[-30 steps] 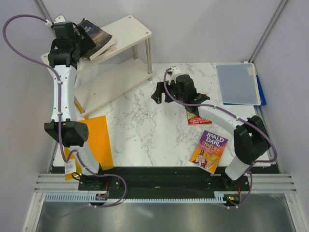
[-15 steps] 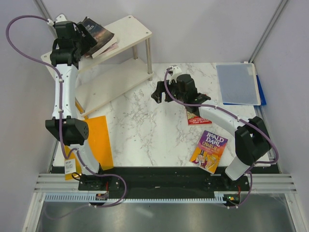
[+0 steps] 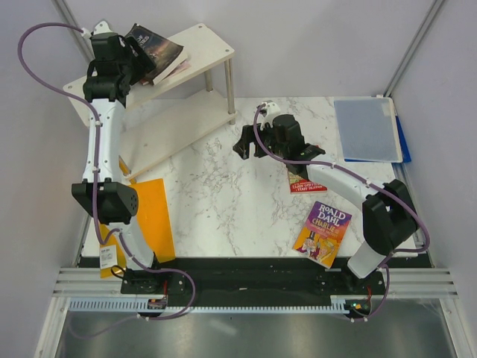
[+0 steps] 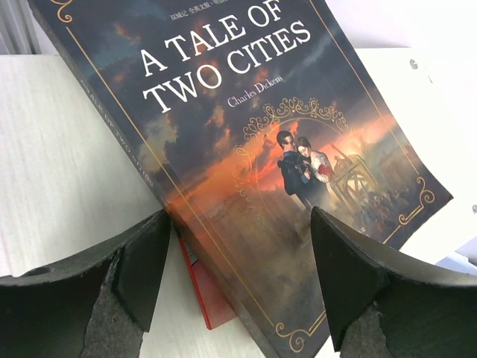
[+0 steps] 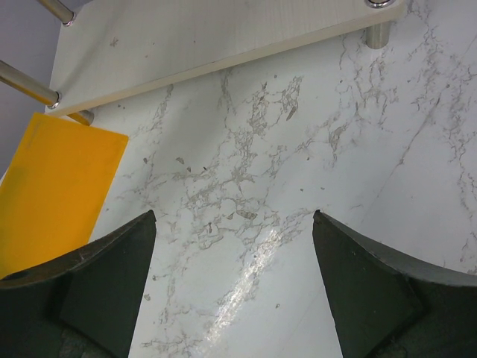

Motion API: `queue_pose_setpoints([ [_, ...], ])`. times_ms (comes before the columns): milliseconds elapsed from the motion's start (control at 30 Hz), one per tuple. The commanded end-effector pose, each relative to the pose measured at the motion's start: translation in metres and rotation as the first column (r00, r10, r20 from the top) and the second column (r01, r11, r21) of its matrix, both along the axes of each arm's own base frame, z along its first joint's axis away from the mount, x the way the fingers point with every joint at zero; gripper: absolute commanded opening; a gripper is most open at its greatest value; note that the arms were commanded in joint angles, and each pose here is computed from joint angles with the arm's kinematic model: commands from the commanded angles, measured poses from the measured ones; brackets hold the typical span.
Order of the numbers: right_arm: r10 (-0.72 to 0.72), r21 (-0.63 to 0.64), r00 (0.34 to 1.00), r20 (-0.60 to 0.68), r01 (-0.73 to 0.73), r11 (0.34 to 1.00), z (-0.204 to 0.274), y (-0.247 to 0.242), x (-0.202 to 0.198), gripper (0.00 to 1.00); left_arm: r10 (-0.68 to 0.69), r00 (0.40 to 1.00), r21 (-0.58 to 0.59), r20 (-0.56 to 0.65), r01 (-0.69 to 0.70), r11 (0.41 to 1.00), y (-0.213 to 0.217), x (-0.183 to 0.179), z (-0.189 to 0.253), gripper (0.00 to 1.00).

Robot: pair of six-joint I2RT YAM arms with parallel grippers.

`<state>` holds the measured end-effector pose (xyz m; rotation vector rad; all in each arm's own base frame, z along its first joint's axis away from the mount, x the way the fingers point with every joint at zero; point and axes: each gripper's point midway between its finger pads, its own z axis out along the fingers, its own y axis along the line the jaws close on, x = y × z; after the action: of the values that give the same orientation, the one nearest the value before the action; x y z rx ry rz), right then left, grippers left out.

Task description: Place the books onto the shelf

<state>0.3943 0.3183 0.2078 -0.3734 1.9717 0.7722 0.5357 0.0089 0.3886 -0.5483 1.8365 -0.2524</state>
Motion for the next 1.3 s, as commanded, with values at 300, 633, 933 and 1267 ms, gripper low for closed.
queue_pose_setpoints([
  [300, 0.023, 0.025, 1.0, 0.022, -0.023, 0.999, 0.004, 0.008, 0.004, 0.93, -0.049, 0.993, 0.003, -0.11, 0.05, 0.999, -0.014, -0.007, -0.036, 0.73],
  [633, 0.022, 0.021, 1.0, 0.012, -0.022, 1.0, -0.002, 0.009, 0.006, 0.93, -0.082, 0.993, 0.0, -0.081, 0.083, 0.997, -0.02, -0.011, -0.029, 0.36],
  [933, 0.026, 0.017, 1.0, 0.001, -0.026, 1.0, -0.008, 0.011, 0.007, 0.93, -0.093, 0.992, 0.0, -0.091, 0.093, 0.996, -0.022, -0.016, -0.034, 0.27],
  [1267, 0.03, 0.018, 0.999, -0.01, -0.03, 0.999, -0.012, 0.011, 0.005, 0.93, -0.101, 0.994, -0.013, -0.037, 0.1, 0.995, -0.024, -0.021, -0.019, 0.24],
])
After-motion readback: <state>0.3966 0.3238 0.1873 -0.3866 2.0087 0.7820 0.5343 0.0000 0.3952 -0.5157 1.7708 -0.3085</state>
